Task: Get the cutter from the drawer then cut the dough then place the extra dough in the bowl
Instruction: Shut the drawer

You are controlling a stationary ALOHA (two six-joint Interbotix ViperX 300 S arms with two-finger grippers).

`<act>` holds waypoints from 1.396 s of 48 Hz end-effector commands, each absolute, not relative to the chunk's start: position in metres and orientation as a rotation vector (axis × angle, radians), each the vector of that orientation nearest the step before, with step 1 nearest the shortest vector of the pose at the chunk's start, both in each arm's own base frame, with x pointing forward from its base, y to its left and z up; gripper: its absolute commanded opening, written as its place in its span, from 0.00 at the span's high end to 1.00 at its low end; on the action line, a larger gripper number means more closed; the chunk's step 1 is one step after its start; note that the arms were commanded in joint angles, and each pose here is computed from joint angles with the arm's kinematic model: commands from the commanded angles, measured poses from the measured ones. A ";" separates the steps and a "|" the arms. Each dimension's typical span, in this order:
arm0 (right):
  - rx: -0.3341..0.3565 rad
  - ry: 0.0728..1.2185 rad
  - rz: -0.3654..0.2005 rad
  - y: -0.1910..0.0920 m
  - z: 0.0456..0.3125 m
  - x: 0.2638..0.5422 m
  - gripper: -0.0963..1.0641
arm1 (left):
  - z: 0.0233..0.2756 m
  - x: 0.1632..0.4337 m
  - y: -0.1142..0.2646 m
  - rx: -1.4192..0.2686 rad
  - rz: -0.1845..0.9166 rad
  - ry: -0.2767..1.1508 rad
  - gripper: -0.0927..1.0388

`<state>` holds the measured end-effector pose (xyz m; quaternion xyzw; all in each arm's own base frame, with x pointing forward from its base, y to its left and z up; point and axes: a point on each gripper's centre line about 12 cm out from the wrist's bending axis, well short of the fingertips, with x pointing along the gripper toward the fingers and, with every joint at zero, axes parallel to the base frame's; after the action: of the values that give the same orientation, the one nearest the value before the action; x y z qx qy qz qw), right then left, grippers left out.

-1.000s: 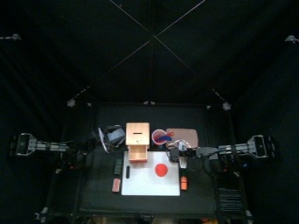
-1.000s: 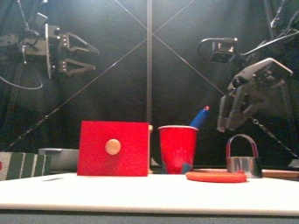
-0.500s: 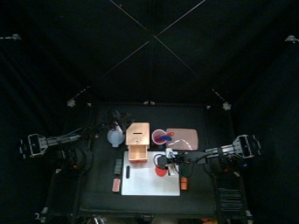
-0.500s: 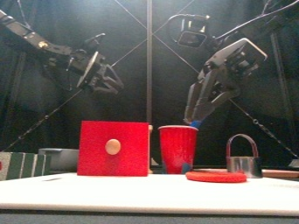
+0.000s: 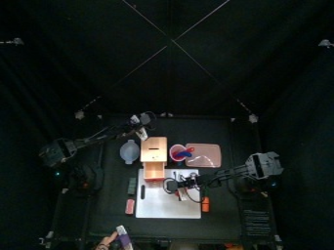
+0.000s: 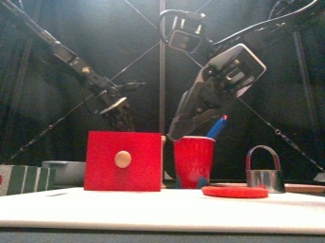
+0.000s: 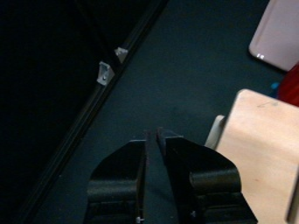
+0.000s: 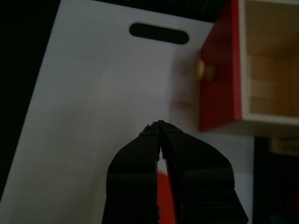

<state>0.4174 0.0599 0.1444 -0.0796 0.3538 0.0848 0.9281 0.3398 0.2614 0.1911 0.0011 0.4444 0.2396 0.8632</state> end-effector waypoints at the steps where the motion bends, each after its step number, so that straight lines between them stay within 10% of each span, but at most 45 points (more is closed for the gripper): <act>1: -0.169 0.675 0.176 0.063 0.152 0.440 0.71 | 0.196 0.351 0.274 0.042 0.489 0.982 0.38; 67: -0.378 0.754 0.044 -0.029 0.140 0.493 0.71 | 0.174 0.373 0.250 0.061 0.375 1.000 0.39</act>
<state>0.4864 -0.0117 0.1180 -0.1791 0.3884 0.0399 0.9030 0.3692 0.2484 0.1644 0.0226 0.4901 0.1751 0.8536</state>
